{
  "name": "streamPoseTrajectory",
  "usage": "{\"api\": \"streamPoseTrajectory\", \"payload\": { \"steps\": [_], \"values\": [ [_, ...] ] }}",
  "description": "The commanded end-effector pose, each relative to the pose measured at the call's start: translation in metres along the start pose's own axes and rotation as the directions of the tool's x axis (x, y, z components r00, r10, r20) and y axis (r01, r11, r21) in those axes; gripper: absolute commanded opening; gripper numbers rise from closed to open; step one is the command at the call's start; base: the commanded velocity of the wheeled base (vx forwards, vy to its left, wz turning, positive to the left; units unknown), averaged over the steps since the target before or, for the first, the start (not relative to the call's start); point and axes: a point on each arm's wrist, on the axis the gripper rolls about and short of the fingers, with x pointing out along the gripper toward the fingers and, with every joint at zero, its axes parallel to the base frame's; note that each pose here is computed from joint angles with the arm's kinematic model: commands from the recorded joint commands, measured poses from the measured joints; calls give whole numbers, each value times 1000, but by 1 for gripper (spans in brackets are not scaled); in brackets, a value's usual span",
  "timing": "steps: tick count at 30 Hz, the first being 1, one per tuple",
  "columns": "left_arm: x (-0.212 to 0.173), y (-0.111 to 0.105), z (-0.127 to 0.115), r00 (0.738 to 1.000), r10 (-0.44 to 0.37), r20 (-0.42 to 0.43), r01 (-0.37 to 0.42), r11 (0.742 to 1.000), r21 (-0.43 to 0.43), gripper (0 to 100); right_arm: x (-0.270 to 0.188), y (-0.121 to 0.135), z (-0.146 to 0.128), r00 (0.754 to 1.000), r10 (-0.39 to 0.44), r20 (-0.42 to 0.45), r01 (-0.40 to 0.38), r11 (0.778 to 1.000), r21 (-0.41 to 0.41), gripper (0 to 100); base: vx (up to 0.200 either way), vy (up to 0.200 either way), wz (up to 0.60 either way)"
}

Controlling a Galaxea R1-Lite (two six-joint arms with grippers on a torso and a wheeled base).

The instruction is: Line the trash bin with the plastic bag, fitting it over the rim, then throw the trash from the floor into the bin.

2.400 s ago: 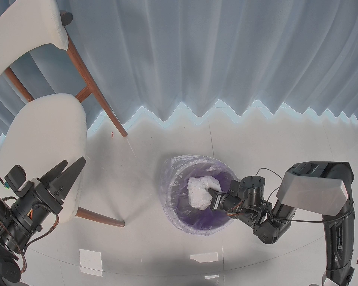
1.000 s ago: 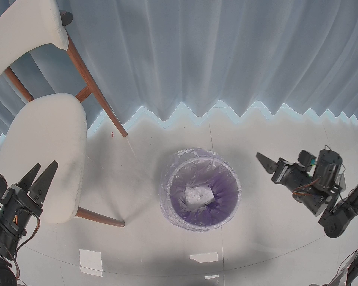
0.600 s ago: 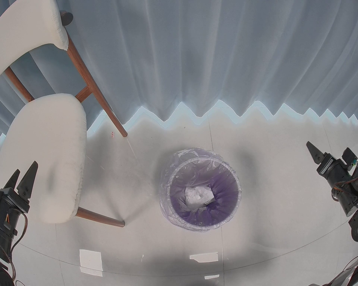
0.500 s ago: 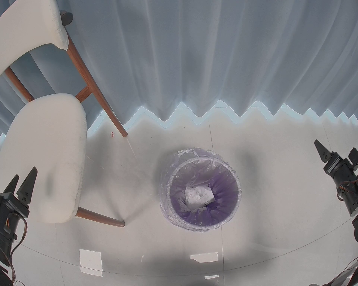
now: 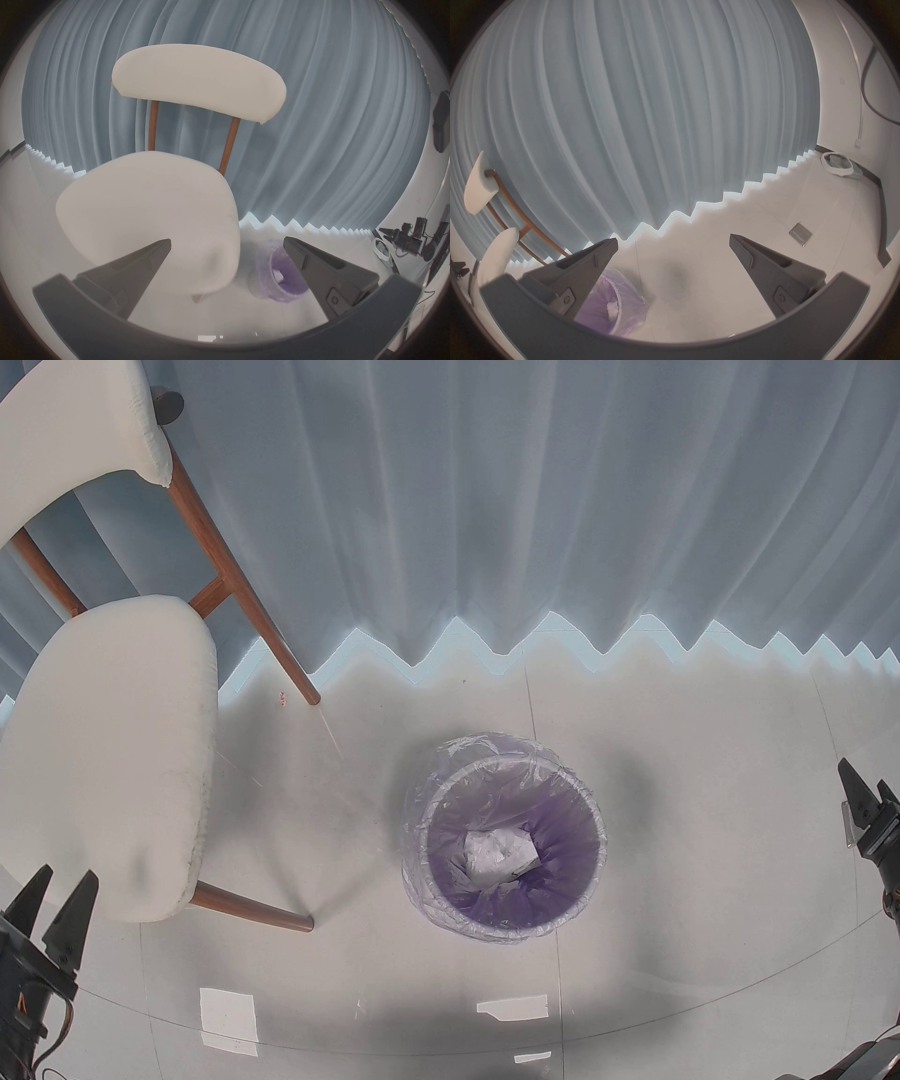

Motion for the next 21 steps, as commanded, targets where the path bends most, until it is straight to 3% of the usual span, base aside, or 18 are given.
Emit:
{"api": "streamPoseTrajectory", "payload": {
  "steps": [1,10,21],
  "values": [
    [-44,1,-17,993,-106,55,106,994,10,100,-39,-4,9,995,17,98,-11,998,-65,100,0,0,0],
    [-66,6,-36,995,-98,15,97,992,80,100,-73,-9,6,993,16,119,-5,996,-92,100,0,0,0],
    [-65,12,-55,994,-23,-102,34,993,110,100,-118,-23,-24,1000,-8,-4,7,986,-167,100,0,0,0]
  ]
}}
